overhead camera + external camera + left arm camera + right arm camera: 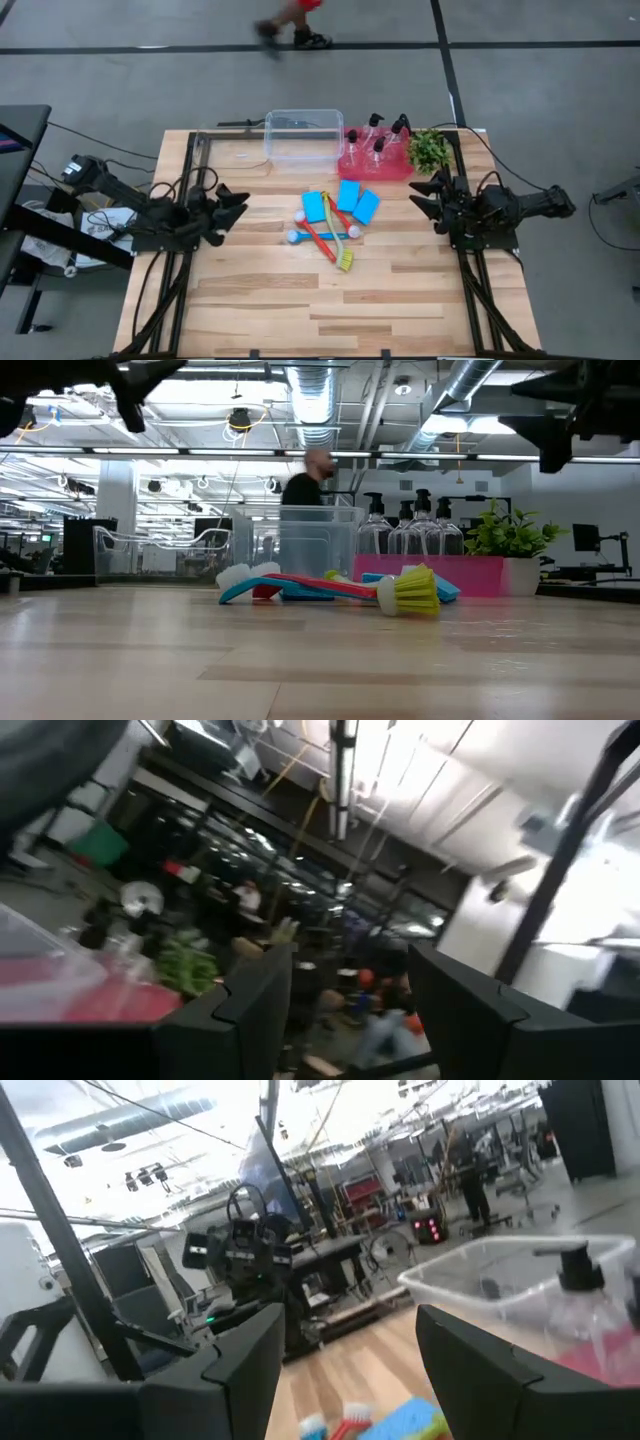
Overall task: Pick & Place Kitchen Sink Supplies
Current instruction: Put the bottom red toilet brush into the white bin
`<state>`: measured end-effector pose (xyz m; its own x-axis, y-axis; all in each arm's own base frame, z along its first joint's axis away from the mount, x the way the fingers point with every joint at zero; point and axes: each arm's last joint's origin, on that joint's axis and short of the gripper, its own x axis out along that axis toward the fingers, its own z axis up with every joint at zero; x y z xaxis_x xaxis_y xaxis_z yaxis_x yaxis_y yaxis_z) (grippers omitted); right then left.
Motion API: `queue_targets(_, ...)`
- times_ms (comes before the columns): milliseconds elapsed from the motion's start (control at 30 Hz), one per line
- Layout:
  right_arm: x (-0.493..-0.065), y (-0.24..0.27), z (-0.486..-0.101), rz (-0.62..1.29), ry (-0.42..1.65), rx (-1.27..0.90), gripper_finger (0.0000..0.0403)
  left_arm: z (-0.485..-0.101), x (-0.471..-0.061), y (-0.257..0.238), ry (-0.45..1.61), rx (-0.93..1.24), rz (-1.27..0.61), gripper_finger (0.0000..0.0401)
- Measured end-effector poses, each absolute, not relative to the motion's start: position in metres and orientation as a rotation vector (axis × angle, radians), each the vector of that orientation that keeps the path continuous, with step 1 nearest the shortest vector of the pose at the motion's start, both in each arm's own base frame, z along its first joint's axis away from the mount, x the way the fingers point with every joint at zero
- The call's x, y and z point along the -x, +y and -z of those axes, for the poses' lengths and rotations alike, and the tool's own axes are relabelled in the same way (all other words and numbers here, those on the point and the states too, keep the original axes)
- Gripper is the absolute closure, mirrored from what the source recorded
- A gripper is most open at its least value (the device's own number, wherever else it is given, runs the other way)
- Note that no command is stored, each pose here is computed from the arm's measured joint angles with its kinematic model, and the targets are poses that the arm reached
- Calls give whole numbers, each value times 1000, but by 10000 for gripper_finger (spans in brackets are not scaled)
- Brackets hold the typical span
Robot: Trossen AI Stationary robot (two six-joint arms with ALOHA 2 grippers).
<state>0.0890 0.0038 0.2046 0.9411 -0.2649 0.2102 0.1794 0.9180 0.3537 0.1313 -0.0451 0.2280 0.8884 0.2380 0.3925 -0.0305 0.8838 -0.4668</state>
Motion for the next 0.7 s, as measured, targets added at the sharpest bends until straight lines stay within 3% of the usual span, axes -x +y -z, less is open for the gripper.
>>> queue_targets(233, -97, 6, -217, 221, -182, -295, 182, -232, -164, -39, -388, 403, -121, 199)
queue_targets(700, -125, 12, -217, 229, 162, -170, 182, -232, -214, -10, 6, 362, -99, 199)
